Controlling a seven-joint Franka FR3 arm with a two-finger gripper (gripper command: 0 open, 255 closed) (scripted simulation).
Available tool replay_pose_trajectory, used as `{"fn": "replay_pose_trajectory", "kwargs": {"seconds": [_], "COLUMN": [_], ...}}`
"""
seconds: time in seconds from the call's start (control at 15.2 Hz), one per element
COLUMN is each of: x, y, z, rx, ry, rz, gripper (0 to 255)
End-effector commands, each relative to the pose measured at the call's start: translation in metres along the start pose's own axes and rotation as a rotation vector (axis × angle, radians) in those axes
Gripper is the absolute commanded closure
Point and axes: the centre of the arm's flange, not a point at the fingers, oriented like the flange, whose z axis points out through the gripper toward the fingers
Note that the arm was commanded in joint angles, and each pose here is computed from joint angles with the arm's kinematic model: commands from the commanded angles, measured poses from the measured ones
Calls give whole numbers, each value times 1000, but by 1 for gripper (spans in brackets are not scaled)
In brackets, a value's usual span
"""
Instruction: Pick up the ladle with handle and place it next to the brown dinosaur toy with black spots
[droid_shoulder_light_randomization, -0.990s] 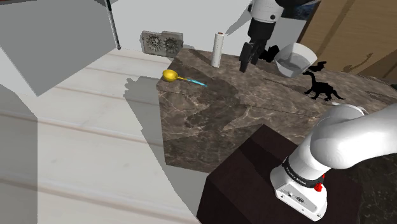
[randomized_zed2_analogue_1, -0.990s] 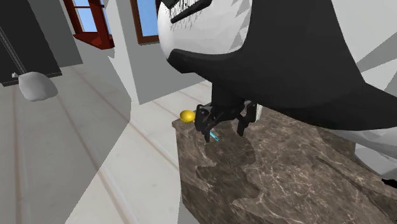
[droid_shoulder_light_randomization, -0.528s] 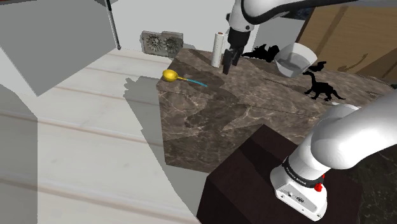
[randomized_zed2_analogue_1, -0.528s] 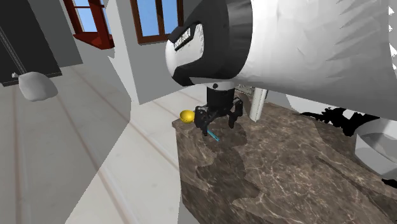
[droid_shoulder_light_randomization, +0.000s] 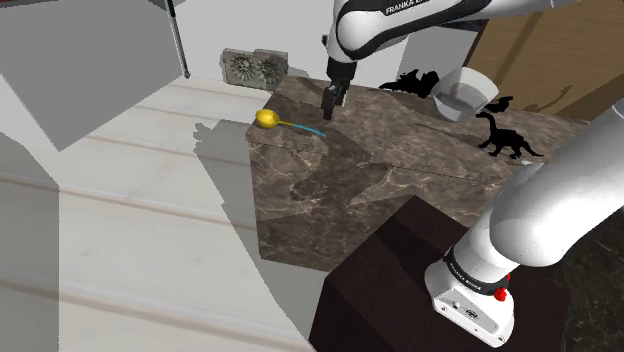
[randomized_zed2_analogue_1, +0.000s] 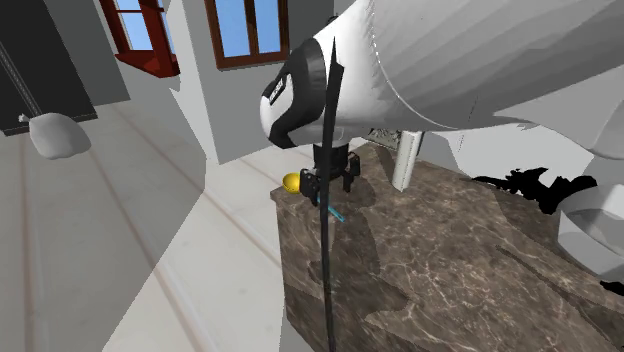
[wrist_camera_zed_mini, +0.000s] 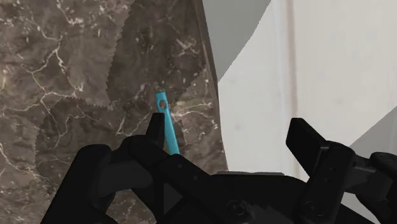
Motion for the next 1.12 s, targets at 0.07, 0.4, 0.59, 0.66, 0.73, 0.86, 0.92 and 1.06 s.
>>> {"fn": "replay_pose_trajectory", "kwargs": {"seconds": [0.07,0.4,0.59,0.66,0.73,0.86,0.92,1.06], "x": [32,85,118,129,140,162,166,166], "y": [6,11,12,12,12,12,11,12], "z": [23,56,75,81,88,100,102,113], "rx": [-14,-37,-50,-55,-59,-68,-70,-70], "ry": [12,29,40,44,47,54,55,55], "rz": [-53,-139,-191,-208,-225,-259,-266,-266], "gripper": [0,0,0,0,0,0,0,0]}}
